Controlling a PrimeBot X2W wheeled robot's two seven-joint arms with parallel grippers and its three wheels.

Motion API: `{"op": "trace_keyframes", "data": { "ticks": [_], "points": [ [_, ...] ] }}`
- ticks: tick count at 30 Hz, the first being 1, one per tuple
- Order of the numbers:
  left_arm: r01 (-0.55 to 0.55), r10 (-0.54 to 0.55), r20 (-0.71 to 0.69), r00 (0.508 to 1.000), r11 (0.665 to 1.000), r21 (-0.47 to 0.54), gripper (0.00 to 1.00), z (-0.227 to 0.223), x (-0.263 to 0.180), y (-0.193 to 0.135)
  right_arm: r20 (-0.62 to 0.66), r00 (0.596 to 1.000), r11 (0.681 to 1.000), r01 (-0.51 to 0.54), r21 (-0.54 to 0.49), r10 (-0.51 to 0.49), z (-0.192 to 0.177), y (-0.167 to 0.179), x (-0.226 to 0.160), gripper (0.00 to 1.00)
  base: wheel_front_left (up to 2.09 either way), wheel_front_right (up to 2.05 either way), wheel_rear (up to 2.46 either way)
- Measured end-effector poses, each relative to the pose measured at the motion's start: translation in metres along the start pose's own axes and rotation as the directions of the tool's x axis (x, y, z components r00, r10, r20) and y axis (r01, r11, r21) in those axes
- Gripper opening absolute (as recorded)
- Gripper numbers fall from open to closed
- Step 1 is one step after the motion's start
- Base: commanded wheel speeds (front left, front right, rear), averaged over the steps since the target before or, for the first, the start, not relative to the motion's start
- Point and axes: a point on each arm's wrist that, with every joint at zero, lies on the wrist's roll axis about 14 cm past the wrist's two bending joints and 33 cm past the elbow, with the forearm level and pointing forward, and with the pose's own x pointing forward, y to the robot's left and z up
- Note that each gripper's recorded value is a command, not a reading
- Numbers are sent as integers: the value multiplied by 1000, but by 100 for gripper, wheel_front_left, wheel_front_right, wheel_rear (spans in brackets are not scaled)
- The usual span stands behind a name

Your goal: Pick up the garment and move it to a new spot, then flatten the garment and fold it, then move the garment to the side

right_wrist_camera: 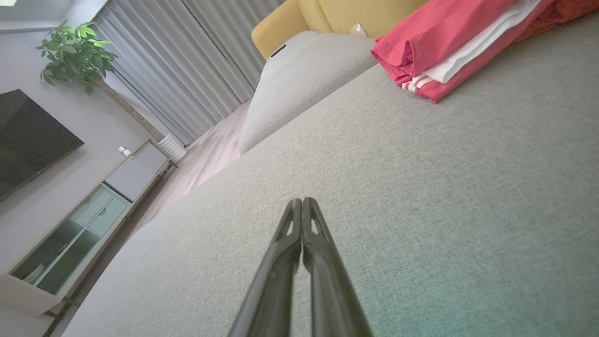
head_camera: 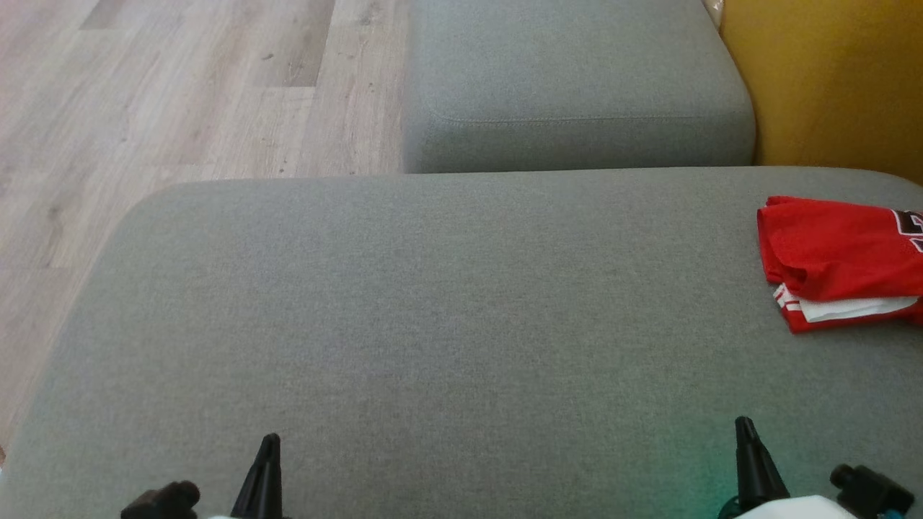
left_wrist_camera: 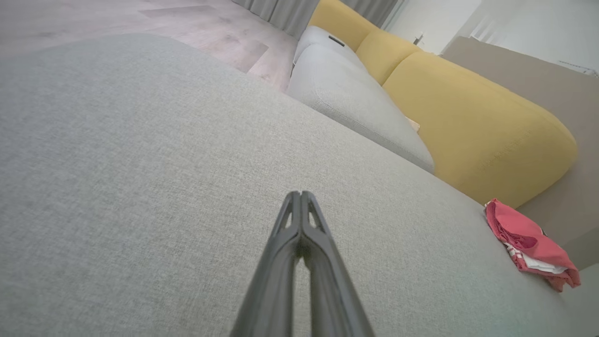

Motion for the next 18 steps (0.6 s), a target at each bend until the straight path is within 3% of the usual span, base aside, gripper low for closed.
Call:
{"op": "trace_keyframes", "data": {
  "ticks": [18],
  "points": [
    [-30,22,-38,999,978,-209,0,1,14,7,15,999,979,37,202,-41,12,-8,10,0,0,0,0]
  ]
}}
